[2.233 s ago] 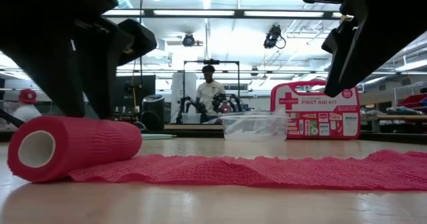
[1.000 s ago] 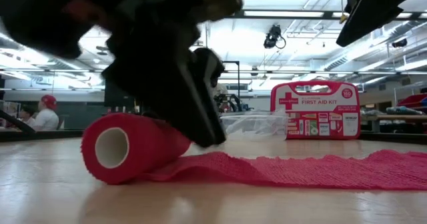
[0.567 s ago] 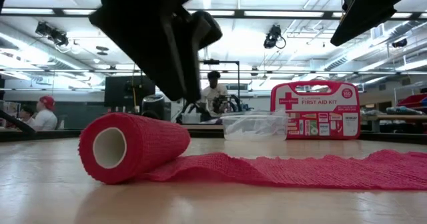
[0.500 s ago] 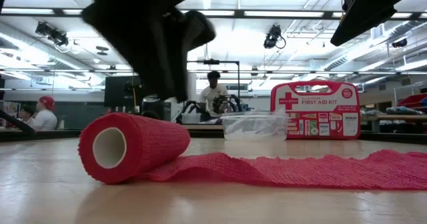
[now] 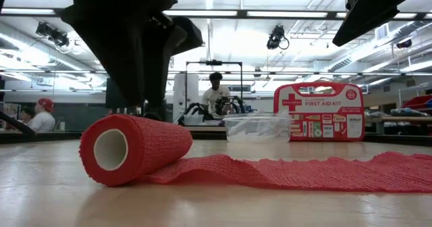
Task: Roll bandage
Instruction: Roll the red bandage
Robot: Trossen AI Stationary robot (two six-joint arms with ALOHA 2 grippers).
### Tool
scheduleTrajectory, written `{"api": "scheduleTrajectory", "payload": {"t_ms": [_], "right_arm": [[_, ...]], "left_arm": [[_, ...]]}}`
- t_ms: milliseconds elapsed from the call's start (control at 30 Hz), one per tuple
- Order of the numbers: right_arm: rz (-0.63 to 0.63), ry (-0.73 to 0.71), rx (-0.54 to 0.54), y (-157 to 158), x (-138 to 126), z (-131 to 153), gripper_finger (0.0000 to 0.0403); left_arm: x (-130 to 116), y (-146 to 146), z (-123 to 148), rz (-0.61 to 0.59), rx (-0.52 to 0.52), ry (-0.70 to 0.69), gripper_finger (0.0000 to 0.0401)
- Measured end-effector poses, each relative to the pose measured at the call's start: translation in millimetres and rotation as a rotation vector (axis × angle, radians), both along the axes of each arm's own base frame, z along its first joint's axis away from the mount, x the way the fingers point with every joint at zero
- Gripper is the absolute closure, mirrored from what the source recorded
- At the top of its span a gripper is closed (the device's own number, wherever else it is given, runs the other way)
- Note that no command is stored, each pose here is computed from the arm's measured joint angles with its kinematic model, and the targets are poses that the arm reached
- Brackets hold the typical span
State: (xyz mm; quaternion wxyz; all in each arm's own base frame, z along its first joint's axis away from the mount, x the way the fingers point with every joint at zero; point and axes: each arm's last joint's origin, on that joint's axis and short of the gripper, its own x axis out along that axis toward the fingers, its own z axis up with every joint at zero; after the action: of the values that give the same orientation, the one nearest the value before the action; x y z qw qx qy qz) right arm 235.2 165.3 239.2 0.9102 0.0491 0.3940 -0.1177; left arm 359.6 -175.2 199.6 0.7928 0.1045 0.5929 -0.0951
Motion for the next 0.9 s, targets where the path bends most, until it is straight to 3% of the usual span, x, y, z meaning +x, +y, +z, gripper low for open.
{"api": "scheduleTrajectory", "payload": {"t_ms": [367, 733, 900], "right_arm": [[-0.001, 0.0, 0.003, 1, -1, 0, 0.0211], [-0.009, -0.002, 0.021, 2, -2, 0, 0.0211], [-0.008, 0.041, 0.085, 5, -5, -2, 0.0211]], "left_arm": [[7, -7, -23, -0.025, -0.024, -0.016, 0.0274], [23, -14, -28, -0.077, -0.043, -0.162, 0.0274], [31, -16, -35, -0.087, -0.046, -0.21, 0.0274]]}}
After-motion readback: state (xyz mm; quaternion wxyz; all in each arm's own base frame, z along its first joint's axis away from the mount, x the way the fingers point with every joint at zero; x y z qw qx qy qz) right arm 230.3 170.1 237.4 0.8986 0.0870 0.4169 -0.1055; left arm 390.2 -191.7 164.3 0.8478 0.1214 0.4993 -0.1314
